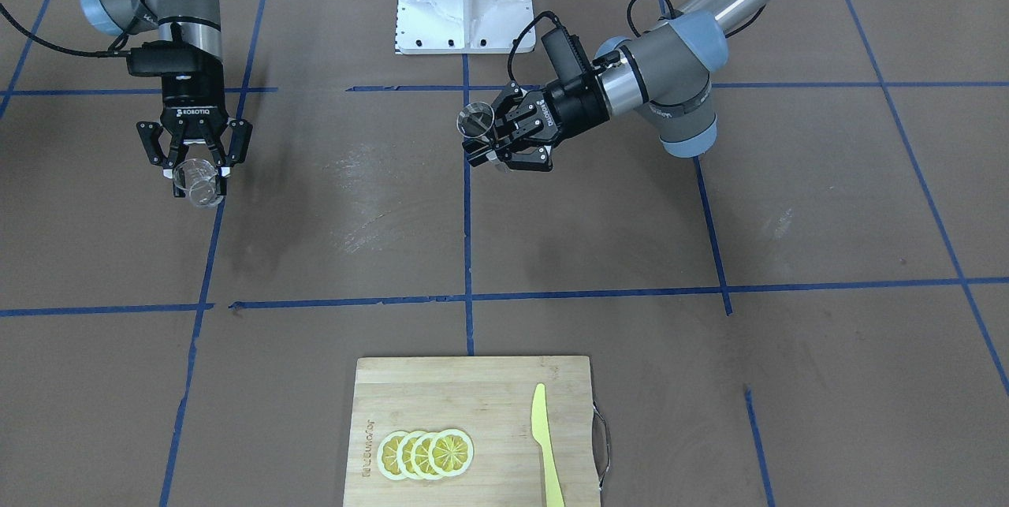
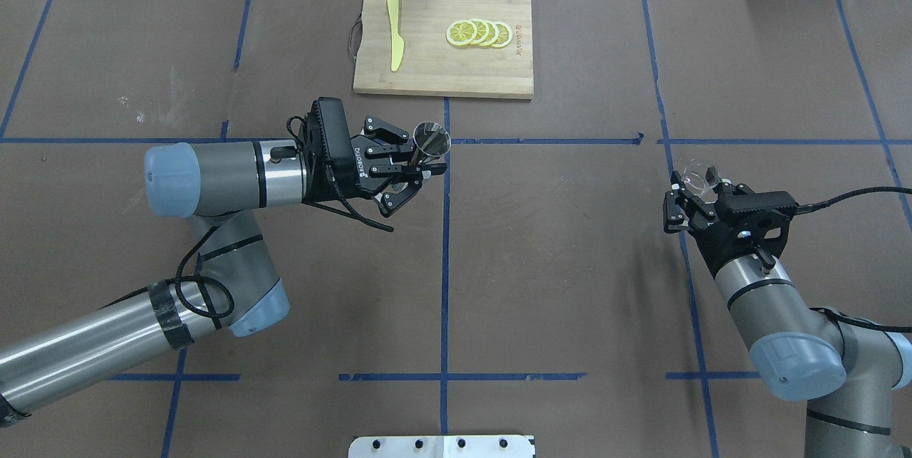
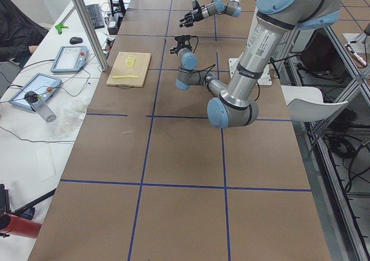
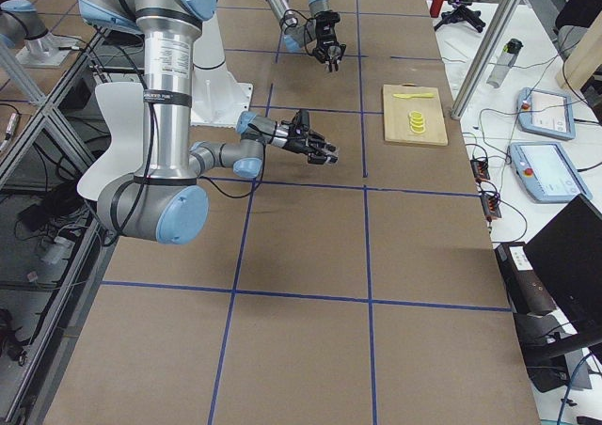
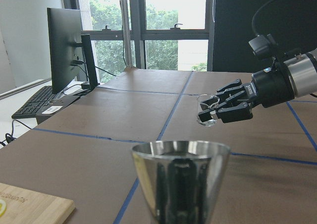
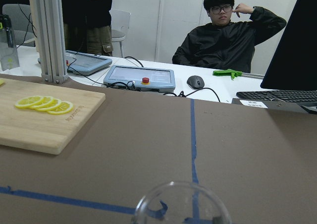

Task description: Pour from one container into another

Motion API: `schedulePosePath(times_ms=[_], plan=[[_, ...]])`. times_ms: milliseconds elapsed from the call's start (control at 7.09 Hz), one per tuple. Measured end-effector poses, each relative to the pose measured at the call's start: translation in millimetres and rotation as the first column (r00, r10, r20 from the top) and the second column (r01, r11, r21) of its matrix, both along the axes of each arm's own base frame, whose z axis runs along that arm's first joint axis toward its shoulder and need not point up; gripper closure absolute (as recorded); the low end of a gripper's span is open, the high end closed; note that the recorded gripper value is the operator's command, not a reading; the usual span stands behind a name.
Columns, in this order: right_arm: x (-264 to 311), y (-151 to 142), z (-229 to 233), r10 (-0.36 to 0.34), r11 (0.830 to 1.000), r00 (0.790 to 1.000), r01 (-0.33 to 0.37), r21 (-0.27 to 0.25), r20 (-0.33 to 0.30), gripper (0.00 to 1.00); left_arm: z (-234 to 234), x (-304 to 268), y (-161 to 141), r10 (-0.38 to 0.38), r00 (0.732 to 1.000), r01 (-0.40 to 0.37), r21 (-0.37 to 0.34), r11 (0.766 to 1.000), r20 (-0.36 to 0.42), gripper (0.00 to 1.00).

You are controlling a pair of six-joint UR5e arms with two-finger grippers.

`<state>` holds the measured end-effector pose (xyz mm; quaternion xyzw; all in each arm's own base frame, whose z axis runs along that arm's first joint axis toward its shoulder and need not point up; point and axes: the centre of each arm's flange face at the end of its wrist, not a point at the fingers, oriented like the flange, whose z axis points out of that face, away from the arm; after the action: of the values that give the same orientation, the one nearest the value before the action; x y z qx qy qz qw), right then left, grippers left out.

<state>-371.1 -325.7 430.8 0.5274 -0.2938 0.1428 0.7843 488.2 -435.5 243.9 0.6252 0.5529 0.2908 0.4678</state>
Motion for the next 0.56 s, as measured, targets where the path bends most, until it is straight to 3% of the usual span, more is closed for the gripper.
schedulePosePath(times_ms=[282, 564], plan=[[4.5, 1.1, -18.0, -0.006, 1.0, 1.0, 0.006, 0.021, 0.006, 1.0, 0.4, -7.5, 0.6, 0.005, 1.0, -0.005, -0.021, 1.0, -0.013, 1.0], [4.5, 1.1, -21.6, -0.007, 1.0, 1.0, 0.007, 0.026, 0.008, 1.0, 10.1, -38.7, -2.2, 0.002, 0.999, -0.007, -0.101, 0.995, -0.047, 1.0]])
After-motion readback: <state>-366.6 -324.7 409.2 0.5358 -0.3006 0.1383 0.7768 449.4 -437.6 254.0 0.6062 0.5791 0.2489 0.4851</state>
